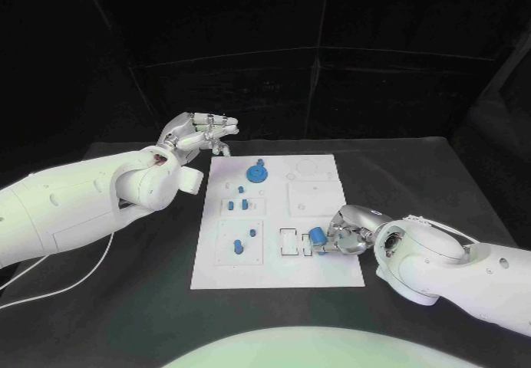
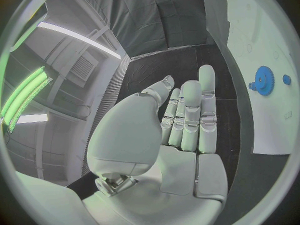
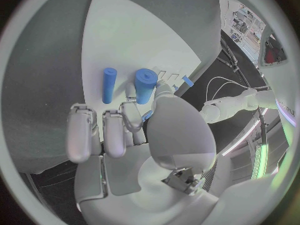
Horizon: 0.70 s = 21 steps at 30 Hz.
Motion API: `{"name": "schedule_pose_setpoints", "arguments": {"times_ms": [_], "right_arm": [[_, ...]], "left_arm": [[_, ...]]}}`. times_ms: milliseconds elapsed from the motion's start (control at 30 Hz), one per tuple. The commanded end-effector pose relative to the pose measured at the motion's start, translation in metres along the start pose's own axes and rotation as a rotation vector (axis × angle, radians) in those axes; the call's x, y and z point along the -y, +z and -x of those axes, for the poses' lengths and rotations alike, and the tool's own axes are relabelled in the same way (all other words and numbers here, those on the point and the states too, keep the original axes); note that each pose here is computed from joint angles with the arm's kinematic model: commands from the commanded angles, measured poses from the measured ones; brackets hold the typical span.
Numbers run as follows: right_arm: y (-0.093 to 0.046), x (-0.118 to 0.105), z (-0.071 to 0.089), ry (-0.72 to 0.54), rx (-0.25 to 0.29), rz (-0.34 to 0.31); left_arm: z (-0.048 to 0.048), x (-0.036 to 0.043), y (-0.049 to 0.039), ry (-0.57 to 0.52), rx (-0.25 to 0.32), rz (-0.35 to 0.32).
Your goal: Assemble the parts on the task board
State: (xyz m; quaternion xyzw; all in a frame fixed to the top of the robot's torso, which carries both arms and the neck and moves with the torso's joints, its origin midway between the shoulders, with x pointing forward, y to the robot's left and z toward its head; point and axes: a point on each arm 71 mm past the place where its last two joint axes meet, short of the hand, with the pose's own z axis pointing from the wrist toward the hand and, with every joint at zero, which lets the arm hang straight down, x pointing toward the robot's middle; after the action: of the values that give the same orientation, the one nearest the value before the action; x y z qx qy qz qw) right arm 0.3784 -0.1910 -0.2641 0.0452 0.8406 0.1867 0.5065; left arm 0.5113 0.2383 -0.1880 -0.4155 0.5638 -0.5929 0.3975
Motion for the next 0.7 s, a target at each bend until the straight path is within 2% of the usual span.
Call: {"name": "schedule_pose_setpoints", "arguments": {"times_ms": [33,200,700], "right_arm": [[0.002,0.004,-0.006,-0.031,-0.012,-0.012],[0.001,0.002,-0.005,-0.023,0.012,-0.004],[-0.022,-0.006,0.005,0.129,0.11,0.021]], "left_arm": [[-0.0011,0.0012,0.0,-0.008,-0.012,-0.003],[-0.0009,0.0011,-0.0003,-0.008,-0.013,-0.002],[-0.0002,0.0011,-0.0011,-0.008,-0.012,-0.001]]}}
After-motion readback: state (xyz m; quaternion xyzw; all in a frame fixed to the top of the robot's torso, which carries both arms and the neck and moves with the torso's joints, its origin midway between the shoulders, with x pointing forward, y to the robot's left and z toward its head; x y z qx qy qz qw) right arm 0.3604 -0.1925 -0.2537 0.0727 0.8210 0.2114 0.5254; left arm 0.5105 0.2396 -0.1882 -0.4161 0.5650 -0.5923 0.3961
